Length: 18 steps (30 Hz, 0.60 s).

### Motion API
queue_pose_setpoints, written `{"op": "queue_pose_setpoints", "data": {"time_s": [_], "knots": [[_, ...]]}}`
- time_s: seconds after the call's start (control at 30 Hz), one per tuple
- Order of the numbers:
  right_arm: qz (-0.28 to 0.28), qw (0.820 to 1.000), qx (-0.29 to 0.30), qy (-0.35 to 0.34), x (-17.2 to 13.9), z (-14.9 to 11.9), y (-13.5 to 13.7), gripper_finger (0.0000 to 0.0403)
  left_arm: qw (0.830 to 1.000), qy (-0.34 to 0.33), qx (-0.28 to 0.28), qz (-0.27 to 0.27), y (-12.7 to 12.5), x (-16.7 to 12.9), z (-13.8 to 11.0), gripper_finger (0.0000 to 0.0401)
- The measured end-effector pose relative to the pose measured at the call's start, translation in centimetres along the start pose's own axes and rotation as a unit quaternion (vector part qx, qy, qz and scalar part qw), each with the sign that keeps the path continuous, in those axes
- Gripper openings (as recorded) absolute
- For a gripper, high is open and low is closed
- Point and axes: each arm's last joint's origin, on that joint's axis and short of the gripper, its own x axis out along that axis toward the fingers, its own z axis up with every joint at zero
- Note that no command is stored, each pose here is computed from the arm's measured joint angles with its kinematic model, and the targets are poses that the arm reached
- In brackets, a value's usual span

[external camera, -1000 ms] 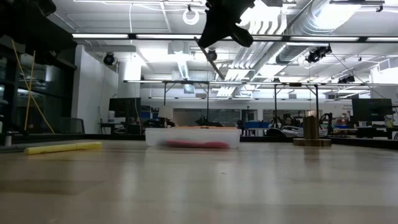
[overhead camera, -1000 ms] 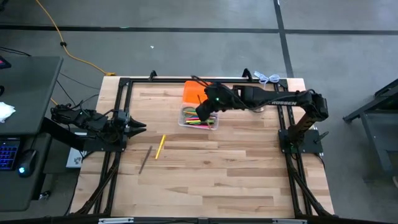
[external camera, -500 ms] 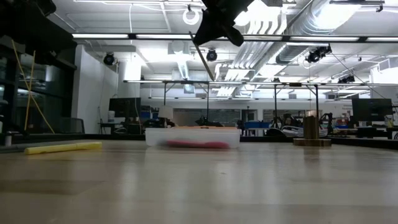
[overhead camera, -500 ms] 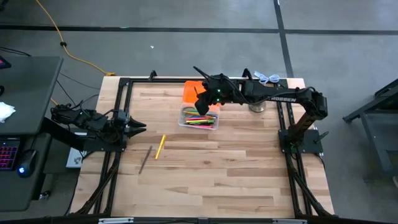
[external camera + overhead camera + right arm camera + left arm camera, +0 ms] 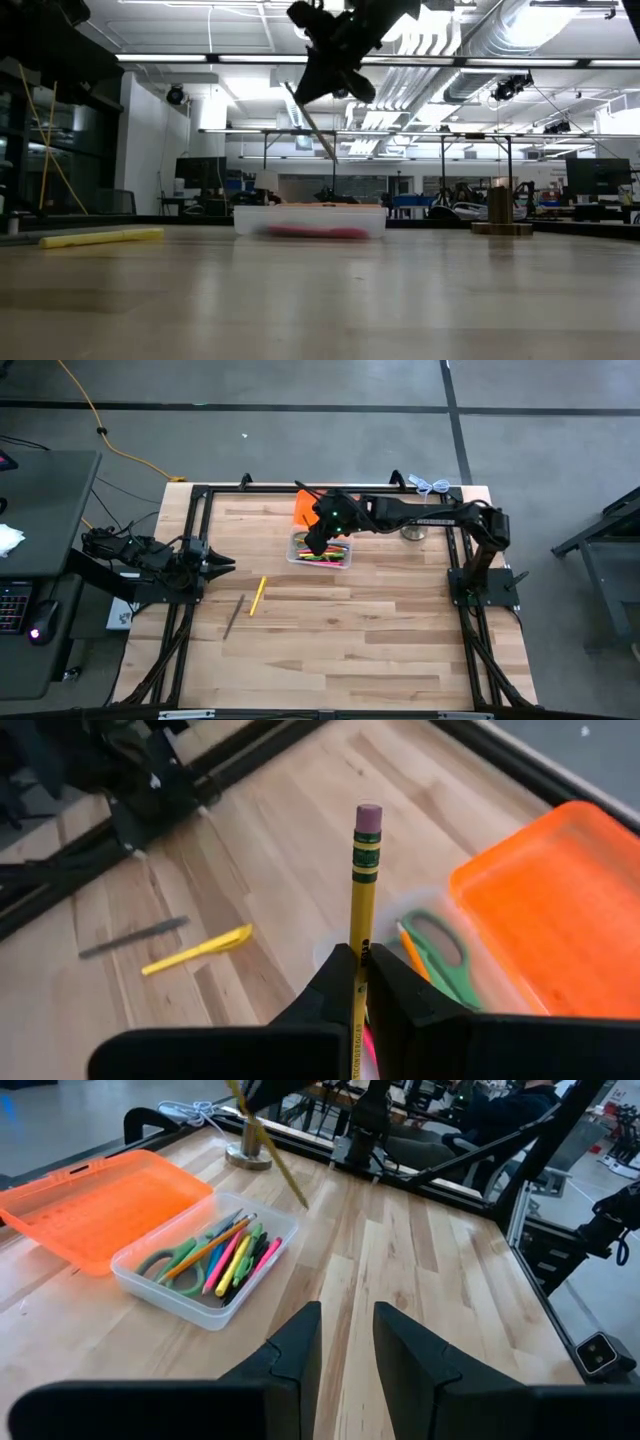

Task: Pick & place school supplies into a supply box
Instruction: Put the yellow pencil into the transparent supply box

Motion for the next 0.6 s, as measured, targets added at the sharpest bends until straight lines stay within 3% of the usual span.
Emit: {"op": "queue_pose_setpoints", "data": {"time_s": [0.6], "knots": [[0.006,0.996,-0.084,0.013,0.7,0.4,-1.5,0.0000,1.000,-0.002,0.000,0.004,0.0,0.0,0.0,0.0122]]}}
